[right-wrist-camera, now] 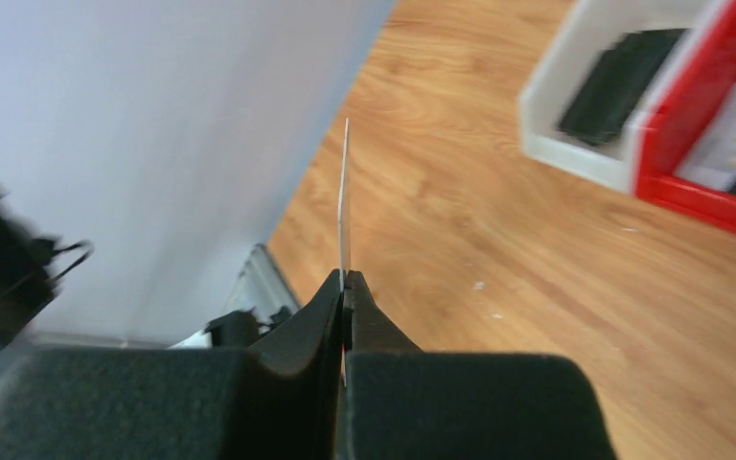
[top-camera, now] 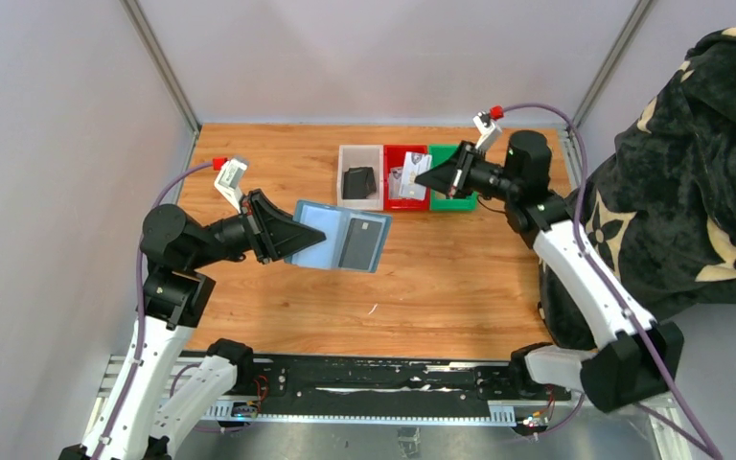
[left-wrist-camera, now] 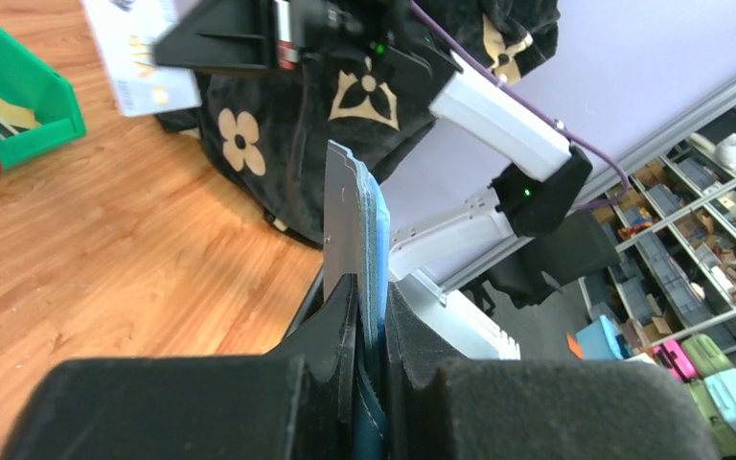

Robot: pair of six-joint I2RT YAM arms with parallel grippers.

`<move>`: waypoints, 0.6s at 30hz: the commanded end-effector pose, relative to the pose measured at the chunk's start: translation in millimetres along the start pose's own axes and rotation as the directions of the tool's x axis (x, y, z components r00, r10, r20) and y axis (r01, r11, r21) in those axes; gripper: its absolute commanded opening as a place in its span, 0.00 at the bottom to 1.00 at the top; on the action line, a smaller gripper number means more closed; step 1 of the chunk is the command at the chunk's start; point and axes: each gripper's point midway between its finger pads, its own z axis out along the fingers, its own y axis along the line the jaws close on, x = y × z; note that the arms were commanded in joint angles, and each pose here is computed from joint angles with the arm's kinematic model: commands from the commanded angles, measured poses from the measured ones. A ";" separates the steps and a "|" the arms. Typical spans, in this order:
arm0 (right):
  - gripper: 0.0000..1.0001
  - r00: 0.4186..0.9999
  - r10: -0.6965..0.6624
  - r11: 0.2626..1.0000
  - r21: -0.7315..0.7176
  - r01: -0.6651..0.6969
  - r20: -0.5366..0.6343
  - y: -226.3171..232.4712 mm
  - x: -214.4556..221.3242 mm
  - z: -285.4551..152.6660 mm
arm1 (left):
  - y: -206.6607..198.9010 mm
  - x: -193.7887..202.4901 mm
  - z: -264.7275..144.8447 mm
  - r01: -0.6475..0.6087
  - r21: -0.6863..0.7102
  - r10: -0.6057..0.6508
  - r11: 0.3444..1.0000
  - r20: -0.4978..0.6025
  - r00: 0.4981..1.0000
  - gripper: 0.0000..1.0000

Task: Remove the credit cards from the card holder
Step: Place the credit card in the storage box.

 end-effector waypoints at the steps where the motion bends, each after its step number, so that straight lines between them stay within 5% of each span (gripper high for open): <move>1: 0.00 0.993 -0.053 0.956 0.281 0.081 -0.108 -82.1 3.9 14.2 | -22.3 -7.8 -3.7 -0.065 0.054 0.064 0.996 0.014 0.998 0.00; 18: 0.00 0.947 0.000 0.854 0.492 0.168 -0.323 -247.7 -6.4 127.4 | -19.2 -2.5 -5.1 -0.092 0.049 0.093 0.995 -0.004 0.996 0.00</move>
